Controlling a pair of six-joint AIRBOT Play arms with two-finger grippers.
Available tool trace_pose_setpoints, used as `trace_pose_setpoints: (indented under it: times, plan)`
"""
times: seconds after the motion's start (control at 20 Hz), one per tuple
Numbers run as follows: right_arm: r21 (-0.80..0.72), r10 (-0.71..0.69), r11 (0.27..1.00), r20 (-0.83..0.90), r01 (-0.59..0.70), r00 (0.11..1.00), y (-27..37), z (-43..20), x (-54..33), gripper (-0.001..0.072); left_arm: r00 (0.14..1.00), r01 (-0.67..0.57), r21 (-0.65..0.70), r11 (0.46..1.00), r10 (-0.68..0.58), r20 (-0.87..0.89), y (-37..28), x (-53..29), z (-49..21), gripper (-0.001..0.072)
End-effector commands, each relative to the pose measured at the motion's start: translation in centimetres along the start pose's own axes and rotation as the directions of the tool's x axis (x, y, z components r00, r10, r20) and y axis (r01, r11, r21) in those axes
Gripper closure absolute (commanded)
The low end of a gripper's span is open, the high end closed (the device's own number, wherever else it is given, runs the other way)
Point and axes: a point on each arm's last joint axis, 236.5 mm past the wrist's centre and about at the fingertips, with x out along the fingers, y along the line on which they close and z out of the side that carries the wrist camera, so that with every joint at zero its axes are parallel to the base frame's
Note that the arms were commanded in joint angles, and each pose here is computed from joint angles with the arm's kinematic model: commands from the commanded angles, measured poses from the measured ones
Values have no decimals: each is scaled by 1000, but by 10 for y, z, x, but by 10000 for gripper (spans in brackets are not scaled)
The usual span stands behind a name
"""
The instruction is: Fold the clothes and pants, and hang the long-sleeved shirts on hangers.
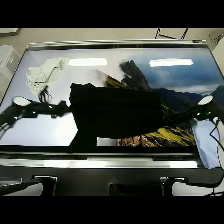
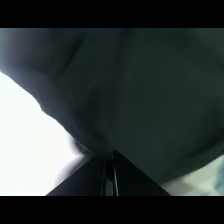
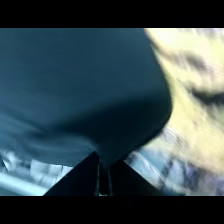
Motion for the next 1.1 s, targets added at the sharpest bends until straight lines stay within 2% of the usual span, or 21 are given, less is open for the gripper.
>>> trace_pose_setpoints:
  times: [0.0,0.05,0.15,0.2,0.3,0.35,0.45,0.6,0.75,0.85,0.9,1.05]
  plan:
    - [-249,74,967,483,56,872,90,68,-157,671,892,-172,308,936,15,453,-81,-152,97,683]
    - [-306,116,945,652,119,749,123,73,-227,671,785,-221,338,915,-39,618,-122,-224,119,683]
    - [-344,204,887,890,307,407,187,38,-368,671,546,-299,378,876,-168,821,-201,-355,117,682]
    - [-345,267,864,931,366,247,214,0,-422,671,451,-343,402,849,-227,863,-234,-401,100,682]
    - [-340,363,836,931,430,32,248,-75,-484,671,323,-408,444,798,-329,887,-287,-462,49,683]
    - [-334,387,826,922,454,-28,256,-106,-499,671,283,-407,458,790,-368,886,-304,-478,28,682]
    - [-318,408,813,909,488,-88,262,-147,-512,671,204,-392,470,791,-424,883,-325,-504,-7,683]
    - [-296,429,807,889,511,-162,267,-178,-527,671,110,-414,476,776,-476,872,-343,-531,-35,683]
    - [-292,431,811,884,507,-180,267,-174,-532,671,127,-411,476,777,-469,874,-341,-527,-30,683]
    - [-309,393,828,915,467,-91,258,-145,-512,671,243,-395,479,784,-414,877,-325,-496,-11,683]
    - [-320,357,841,934,437,-3,249,-124,-492,671,345,-371,480,795,-362,866,-308,-468,3,683]
    - [-327,172,886,890,329,423,196,-33,-385,672,656,-272,424,864,-156,739,-227,-365,49,682]
